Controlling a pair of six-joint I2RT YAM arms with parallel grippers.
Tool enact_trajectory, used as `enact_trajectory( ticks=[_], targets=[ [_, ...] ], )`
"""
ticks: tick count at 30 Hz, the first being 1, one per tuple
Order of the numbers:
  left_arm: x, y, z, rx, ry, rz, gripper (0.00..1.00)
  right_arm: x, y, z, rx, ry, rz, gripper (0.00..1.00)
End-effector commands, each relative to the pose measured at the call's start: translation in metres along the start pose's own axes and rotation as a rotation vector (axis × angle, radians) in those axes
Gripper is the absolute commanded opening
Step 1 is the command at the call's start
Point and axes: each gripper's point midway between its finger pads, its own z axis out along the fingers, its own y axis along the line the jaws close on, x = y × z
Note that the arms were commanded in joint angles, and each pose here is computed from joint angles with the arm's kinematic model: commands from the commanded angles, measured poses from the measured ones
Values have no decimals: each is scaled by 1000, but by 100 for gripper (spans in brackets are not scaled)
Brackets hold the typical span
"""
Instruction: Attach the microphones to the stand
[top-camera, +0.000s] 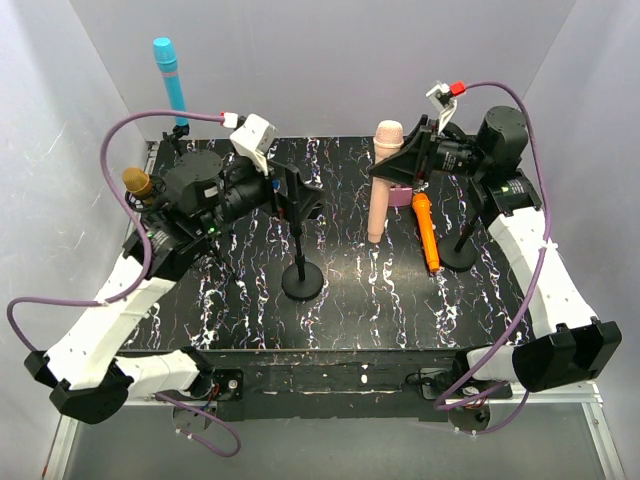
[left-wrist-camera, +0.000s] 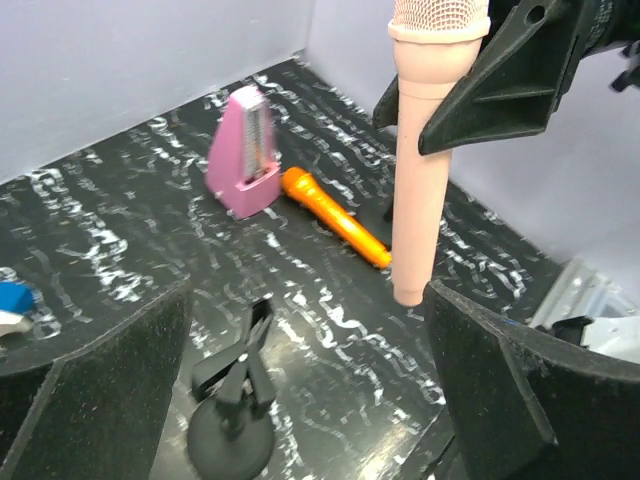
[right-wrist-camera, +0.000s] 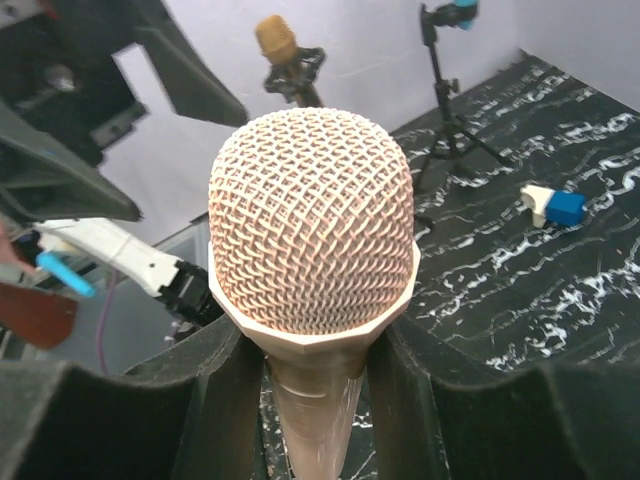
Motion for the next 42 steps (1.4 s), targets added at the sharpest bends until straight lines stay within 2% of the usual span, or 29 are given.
enact_trajectory(
  ticks=[1, 6, 10, 19, 29, 33, 38, 42],
  targets=[
    [41, 41, -21, -188, 242, 127, 98, 0, -16, 7, 158, 8, -87, 1],
    [63, 57, -27, -249, 380, 179, 98, 7, -35, 25, 267, -3, -62, 1],
    [78, 55, -23, -205, 439, 213, 98, 14, -48, 41, 343, -14, -34, 1],
    [89, 55, -11, -184, 445, 173, 98, 26, -68, 62, 528, -56, 76, 1],
    [105, 58, -1, -173, 471, 114, 98, 36, -65, 69, 510, -61, 180, 1],
    [103, 57, 5, -157, 462, 119, 97, 39, -73, 68, 541, -66, 176, 1],
    [103, 55, 12, -132, 473, 122, 88, 39, -78, 67, 573, -68, 146, 1],
    [101, 56, 10, -141, 476, 118, 89, 31, -79, 62, 591, -73, 52, 1]
  ],
)
